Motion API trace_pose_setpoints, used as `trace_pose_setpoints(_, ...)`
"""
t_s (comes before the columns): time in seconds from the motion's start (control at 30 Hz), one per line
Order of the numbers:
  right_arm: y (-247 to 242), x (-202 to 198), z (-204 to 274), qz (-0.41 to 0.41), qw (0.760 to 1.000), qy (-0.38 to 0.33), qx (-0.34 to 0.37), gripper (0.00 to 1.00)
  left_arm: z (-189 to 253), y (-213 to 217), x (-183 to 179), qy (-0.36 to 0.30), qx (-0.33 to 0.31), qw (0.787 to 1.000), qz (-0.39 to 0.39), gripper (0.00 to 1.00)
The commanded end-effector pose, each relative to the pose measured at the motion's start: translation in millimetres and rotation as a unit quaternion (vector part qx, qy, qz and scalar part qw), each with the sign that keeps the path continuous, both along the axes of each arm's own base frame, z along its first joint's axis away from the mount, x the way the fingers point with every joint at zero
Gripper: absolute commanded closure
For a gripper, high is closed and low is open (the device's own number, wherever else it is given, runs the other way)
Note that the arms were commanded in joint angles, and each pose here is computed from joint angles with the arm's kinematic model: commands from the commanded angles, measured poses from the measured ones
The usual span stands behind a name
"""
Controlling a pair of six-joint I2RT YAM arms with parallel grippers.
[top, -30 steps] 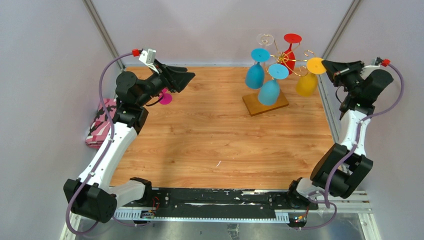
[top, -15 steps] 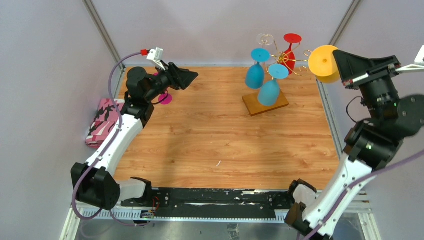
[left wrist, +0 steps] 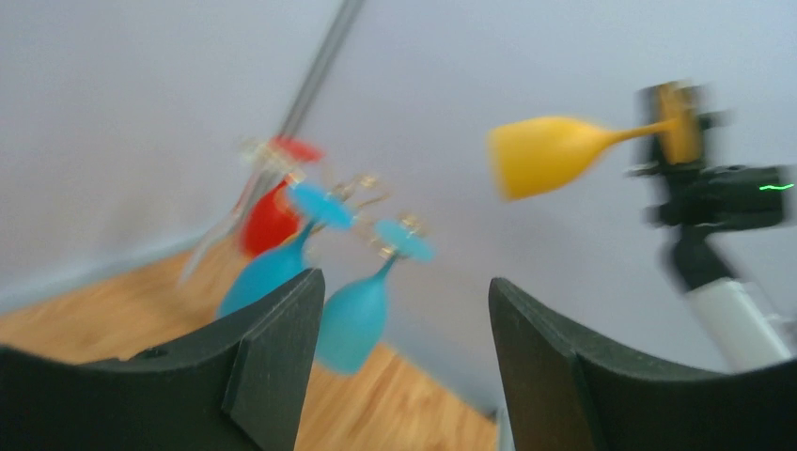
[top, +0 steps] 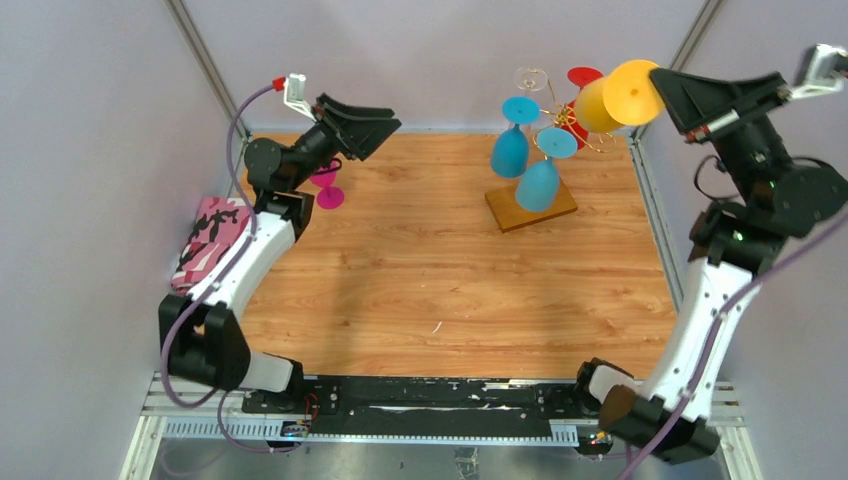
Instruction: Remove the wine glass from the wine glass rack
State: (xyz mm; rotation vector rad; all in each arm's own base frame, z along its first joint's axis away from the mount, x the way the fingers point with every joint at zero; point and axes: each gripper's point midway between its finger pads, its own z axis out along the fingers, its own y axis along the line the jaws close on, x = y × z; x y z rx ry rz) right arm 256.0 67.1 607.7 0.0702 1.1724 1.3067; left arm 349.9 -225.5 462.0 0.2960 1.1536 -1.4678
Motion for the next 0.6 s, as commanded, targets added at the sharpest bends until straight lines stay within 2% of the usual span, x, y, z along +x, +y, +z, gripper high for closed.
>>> trace_pose_setpoints(0.0,67.6,-9.1,7.4,0.124,0.991,-0.048,-0.032,1.00,23.2,-7.2,-30.0,-0.047,-0.076,0.980,-0.179,0.32)
trace_pose_setpoints(0.17,120.4,8.7,-3.5,0.217,0.974,-0.056,-0.029,1.00,2.8,-18.9,-6.2,-0.026,-0.072,0.980,-0.182,0.32)
trace_pose_setpoints(0.33,152.0,28.2,-20.4,0.255,0.965,-0.049,-0.024,1.00,-3.2,-19.0,-2.0,-0.020,-0.074,0.981,-0.175,0.32)
trace_pose_setpoints(0.57,168.7,41.3,-25.8,0.272,0.961,-0.048,-0.006,1.00,-20.7,-20.5,-0.4,0.000,-0.066,0.982,-0.174,0.32)
